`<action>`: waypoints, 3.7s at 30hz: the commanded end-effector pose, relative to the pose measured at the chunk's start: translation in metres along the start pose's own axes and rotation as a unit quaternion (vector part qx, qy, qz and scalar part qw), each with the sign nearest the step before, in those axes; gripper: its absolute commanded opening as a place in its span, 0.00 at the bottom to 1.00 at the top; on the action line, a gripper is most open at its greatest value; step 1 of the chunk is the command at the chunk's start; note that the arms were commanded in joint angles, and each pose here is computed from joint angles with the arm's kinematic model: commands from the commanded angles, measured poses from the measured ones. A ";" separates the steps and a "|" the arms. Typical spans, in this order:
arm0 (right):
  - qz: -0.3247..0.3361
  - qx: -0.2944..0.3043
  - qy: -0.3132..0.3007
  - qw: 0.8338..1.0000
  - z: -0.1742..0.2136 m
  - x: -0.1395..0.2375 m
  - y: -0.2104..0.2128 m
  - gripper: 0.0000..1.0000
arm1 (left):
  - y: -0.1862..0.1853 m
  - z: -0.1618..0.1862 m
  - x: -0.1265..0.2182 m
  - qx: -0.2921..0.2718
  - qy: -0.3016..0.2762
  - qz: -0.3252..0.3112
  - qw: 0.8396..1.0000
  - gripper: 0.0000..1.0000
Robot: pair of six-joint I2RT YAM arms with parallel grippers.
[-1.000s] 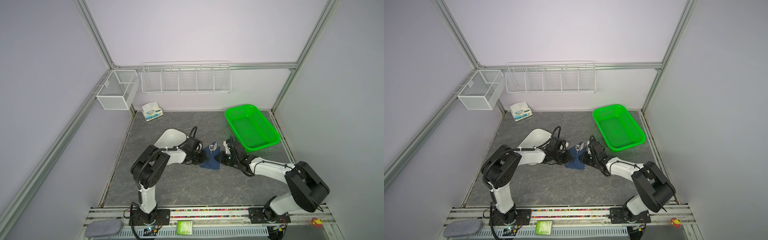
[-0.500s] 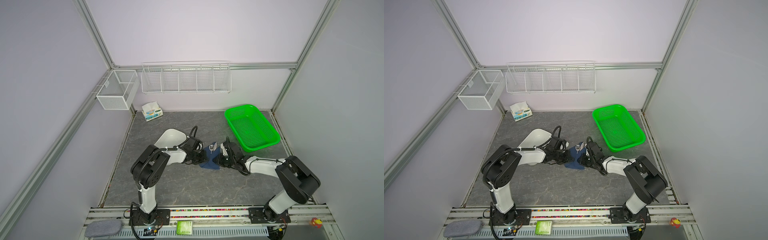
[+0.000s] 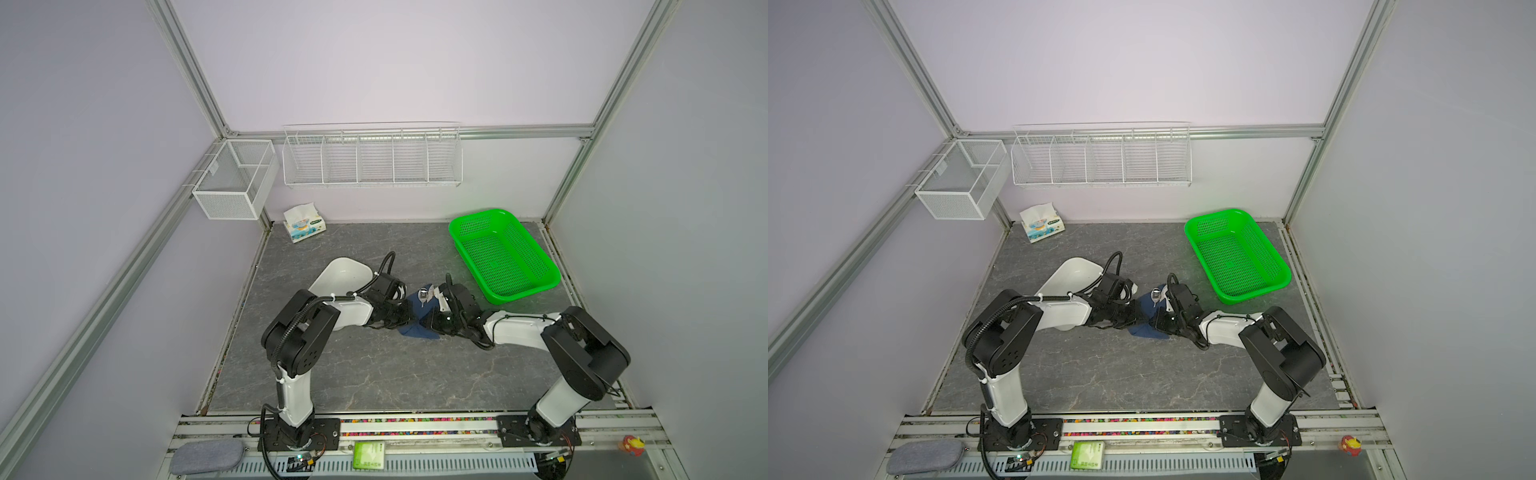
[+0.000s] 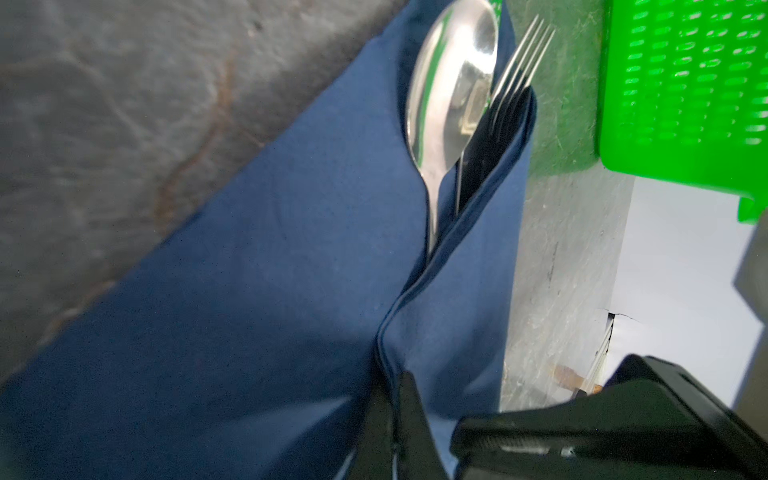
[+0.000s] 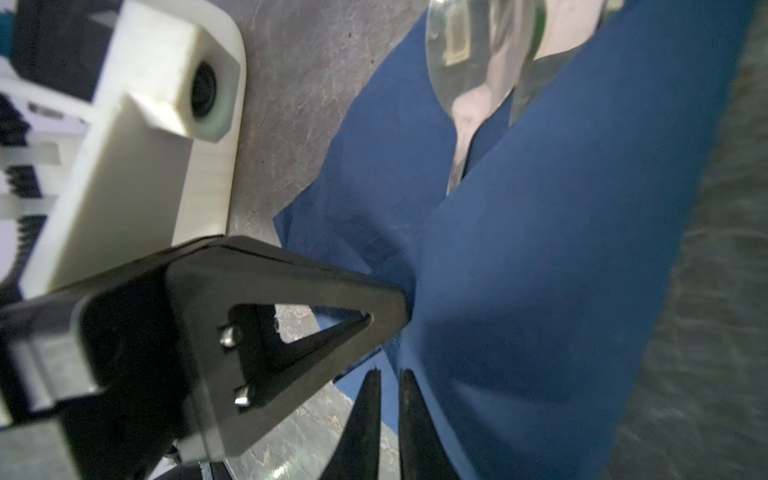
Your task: Place the utensils on the paper napkin and roll it up
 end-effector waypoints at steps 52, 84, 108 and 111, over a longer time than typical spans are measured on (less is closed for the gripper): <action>0.074 -0.041 0.024 0.996 0.020 -0.015 -0.040 0.12 | 0.030 -0.007 0.062 0.026 -0.025 -0.069 0.997 0.47; 0.077 -0.037 0.022 0.996 0.018 -0.011 -0.037 0.12 | 0.047 0.000 0.042 0.066 0.014 -0.038 0.997 0.42; 0.070 -0.035 0.022 0.997 0.017 -0.009 -0.032 0.12 | 0.019 0.006 0.027 0.072 0.005 0.026 0.997 0.23; 0.071 -0.035 0.021 0.997 0.017 -0.008 -0.033 0.12 | 0.018 0.002 0.033 0.062 -0.001 0.010 0.998 0.19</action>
Point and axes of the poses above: each gripper's point midway between its finger pads, its own x axis back along the fingers, its own y axis along the line the jaws close on, z = x × y, the point moved 3 cm from there along x, back along the fingers, and after that the axes turned 10 degrees about -x, right-handed, at the moved point
